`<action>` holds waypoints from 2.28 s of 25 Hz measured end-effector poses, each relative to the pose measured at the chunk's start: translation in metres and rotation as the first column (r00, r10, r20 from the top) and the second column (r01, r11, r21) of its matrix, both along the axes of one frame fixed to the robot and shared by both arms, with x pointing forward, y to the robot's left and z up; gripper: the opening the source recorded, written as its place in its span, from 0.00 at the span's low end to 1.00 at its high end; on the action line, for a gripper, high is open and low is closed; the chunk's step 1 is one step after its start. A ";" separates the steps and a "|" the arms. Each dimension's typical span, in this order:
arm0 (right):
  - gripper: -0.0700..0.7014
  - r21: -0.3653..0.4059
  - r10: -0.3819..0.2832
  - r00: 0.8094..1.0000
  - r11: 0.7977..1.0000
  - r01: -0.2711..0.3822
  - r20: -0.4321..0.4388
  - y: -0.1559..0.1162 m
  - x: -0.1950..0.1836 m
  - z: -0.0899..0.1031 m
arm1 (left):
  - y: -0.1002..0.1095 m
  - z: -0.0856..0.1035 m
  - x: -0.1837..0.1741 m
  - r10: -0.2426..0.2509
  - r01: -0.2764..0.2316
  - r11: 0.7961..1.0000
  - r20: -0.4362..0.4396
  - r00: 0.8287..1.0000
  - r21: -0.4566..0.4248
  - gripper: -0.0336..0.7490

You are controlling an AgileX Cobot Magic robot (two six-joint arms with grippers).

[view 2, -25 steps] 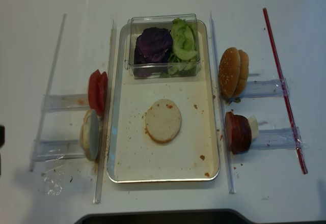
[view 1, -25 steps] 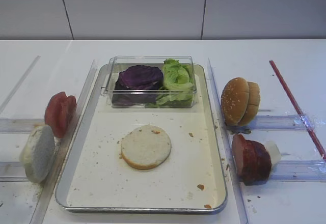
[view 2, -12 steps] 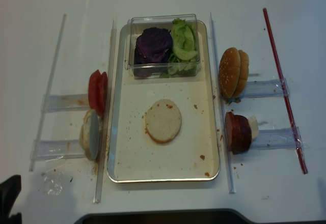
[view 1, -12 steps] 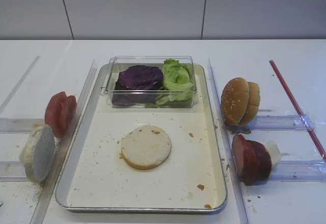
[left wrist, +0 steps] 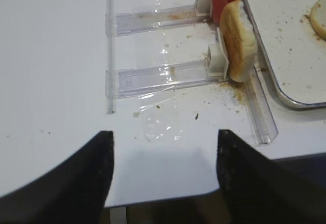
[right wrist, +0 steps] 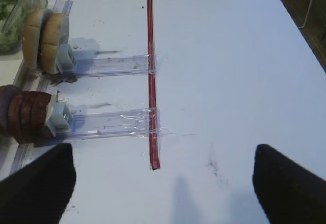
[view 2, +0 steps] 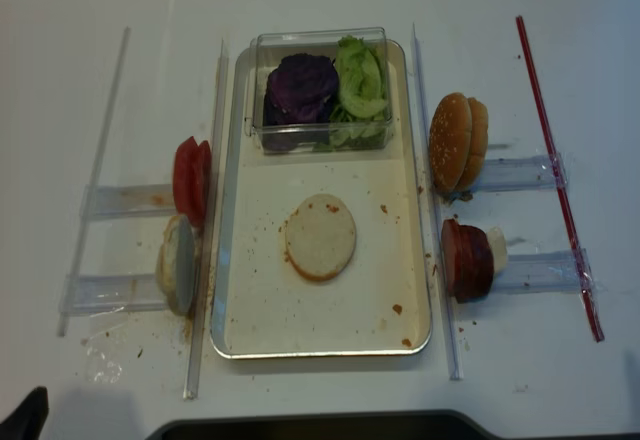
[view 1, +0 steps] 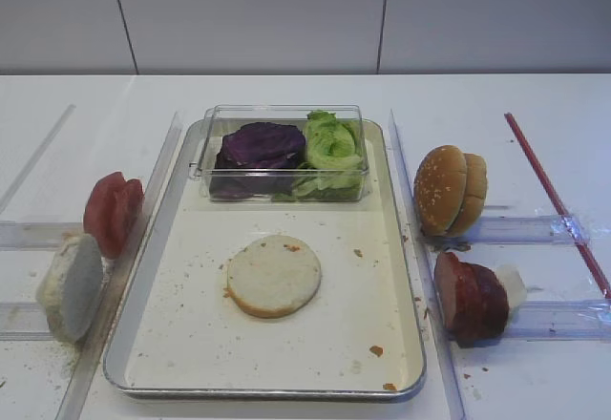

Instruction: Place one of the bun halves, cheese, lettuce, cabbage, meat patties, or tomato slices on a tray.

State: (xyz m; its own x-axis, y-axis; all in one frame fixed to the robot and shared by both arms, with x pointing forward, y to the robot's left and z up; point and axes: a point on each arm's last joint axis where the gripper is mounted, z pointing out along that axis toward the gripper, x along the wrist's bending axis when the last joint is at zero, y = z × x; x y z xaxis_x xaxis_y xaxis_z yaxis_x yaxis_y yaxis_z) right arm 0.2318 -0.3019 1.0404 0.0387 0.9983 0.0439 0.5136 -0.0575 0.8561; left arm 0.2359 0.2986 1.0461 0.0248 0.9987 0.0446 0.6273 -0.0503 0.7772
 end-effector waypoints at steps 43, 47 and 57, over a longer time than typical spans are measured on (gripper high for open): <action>0.99 -0.002 -0.001 1.000 1.000 0.001 0.000 0.000 0.000 0.000 | 0.002 -0.007 -0.009 0.021 -0.018 0.999 0.082 0.996 -0.031 0.61; 0.99 -0.002 -0.001 1.000 1.000 0.001 0.000 0.000 0.000 0.000 | 0.002 -0.007 -0.009 0.023 -0.020 0.999 0.082 0.996 -0.034 0.61; 0.99 -0.003 0.000 1.000 1.000 0.000 0.000 0.000 0.000 0.000 | 0.003 -0.007 -0.009 0.032 -0.030 0.999 0.082 0.996 -0.031 0.63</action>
